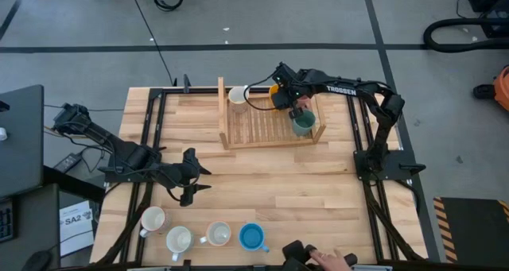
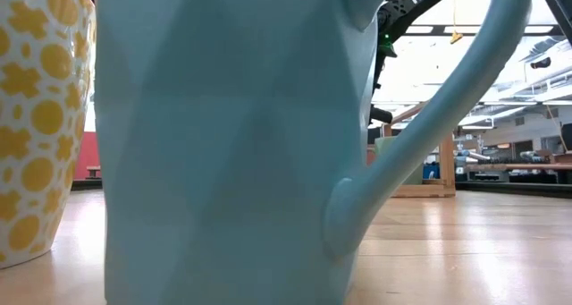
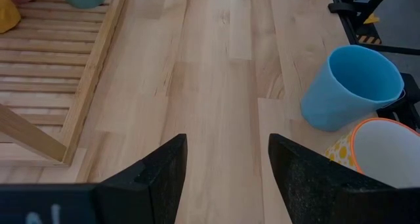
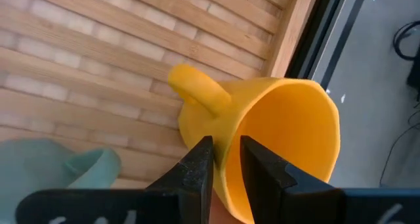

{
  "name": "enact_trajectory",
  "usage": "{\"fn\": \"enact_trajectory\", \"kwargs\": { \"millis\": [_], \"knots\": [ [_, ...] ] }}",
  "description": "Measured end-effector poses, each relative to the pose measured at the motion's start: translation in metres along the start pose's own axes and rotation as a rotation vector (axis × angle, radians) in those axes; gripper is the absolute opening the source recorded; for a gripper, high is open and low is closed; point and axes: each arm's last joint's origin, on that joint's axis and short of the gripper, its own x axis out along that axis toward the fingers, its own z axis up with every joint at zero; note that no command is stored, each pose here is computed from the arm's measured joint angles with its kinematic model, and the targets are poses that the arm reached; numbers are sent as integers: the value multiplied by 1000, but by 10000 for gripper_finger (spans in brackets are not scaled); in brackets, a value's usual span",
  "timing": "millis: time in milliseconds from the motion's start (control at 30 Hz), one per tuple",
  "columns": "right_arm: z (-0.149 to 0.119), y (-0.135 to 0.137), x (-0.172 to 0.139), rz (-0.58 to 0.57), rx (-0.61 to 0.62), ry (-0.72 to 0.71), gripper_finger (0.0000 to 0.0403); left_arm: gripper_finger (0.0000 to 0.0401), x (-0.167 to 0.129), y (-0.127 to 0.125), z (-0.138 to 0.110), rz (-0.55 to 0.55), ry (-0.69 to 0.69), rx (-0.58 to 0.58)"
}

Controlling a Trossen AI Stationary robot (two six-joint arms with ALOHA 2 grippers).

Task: Place coffee mugs
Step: Put the yellow mug on the shelf

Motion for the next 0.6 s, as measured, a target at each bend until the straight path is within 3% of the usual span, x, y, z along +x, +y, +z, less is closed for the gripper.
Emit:
{"fn": "enact_trajectory", "kwargs": {
  "millis": [300, 600],
  "knots": [
    [0, 0, 0, -1, 23, 0, 85, 222, 0, 0, 0, 0, 0, 0],
    [-2, 1, 0, -12, 21, 46, 120, 222, 0, 0, 0, 0, 0, 0]
  ]
}}
